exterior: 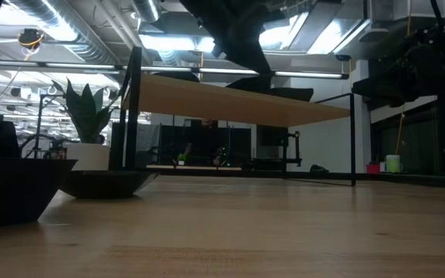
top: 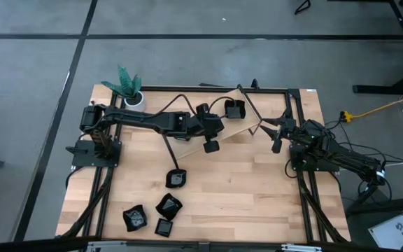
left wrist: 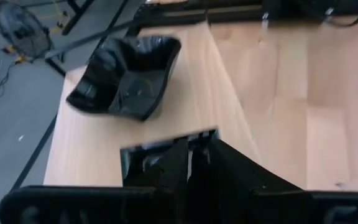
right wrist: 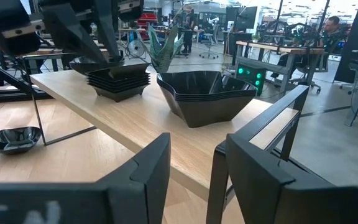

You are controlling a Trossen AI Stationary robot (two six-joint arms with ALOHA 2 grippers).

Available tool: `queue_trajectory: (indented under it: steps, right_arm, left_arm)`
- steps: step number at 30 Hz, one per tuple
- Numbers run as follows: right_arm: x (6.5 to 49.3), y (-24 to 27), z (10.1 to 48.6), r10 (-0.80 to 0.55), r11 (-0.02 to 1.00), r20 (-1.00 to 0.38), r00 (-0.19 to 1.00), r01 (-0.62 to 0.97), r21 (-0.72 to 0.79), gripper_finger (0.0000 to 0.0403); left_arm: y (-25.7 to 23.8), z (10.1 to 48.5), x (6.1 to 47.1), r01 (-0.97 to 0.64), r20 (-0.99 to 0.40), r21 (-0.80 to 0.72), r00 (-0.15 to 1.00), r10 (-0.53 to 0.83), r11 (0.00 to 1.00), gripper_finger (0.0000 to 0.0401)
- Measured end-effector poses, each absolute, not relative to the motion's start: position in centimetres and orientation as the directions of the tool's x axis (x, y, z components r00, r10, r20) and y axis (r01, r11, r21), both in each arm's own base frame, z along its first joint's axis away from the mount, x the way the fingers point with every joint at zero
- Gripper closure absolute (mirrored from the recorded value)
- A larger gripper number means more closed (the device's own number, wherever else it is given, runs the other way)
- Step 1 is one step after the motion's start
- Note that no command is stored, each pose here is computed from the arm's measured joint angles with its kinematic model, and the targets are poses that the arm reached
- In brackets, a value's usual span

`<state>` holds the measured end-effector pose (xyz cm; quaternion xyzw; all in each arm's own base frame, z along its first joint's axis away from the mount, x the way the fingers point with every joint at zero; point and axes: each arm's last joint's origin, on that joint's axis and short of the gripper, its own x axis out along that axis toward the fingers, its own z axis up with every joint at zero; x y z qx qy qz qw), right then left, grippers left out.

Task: Pick & Place Mini shaped plates
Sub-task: Stack the black square plate on top of the black square plate on the shelf

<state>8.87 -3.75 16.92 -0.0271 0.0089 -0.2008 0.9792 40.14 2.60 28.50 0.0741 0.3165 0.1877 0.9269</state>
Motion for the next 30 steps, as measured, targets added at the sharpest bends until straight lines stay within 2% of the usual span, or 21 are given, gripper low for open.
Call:
queue_trajectory:
  steps: [8, 20, 25, 30]
  right_arm:
    - [8.9, -3.8, 16.9, -0.394, 0.918, -0.007, 0.919, 0.393, -0.057, 0.0249]
    - [8.9, -3.7, 16.9, -0.393, 0.918, -0.007, 0.919, 0.392, -0.057, 0.0249]
    - [8.9, -3.8, 16.9, -0.394, 0.918, -0.007, 0.919, 0.393, -0.057, 0.0249]
    - [8.9, -3.8, 16.9, -0.394, 0.918, -0.006, 0.919, 0.393, -0.057, 0.0249]
  left_arm:
    - [2.9, 27.7, 39.3, -0.34, -0.63, 0.287, 0.637, 0.443, 0.896, 0.0336]
    - [1.8, 29.8, 38.8, -0.455, -0.496, 0.395, 0.626, 0.602, 0.798, 0.0336]
    - [1.3, 31.0, 38.7, -0.435, -0.466, 0.323, 0.7, 0.541, 0.841, 0.0336]
    - [1.4, 30.5, 38.4, -0.406, -0.519, 0.327, 0.678, 0.521, 0.853, 0.0336]
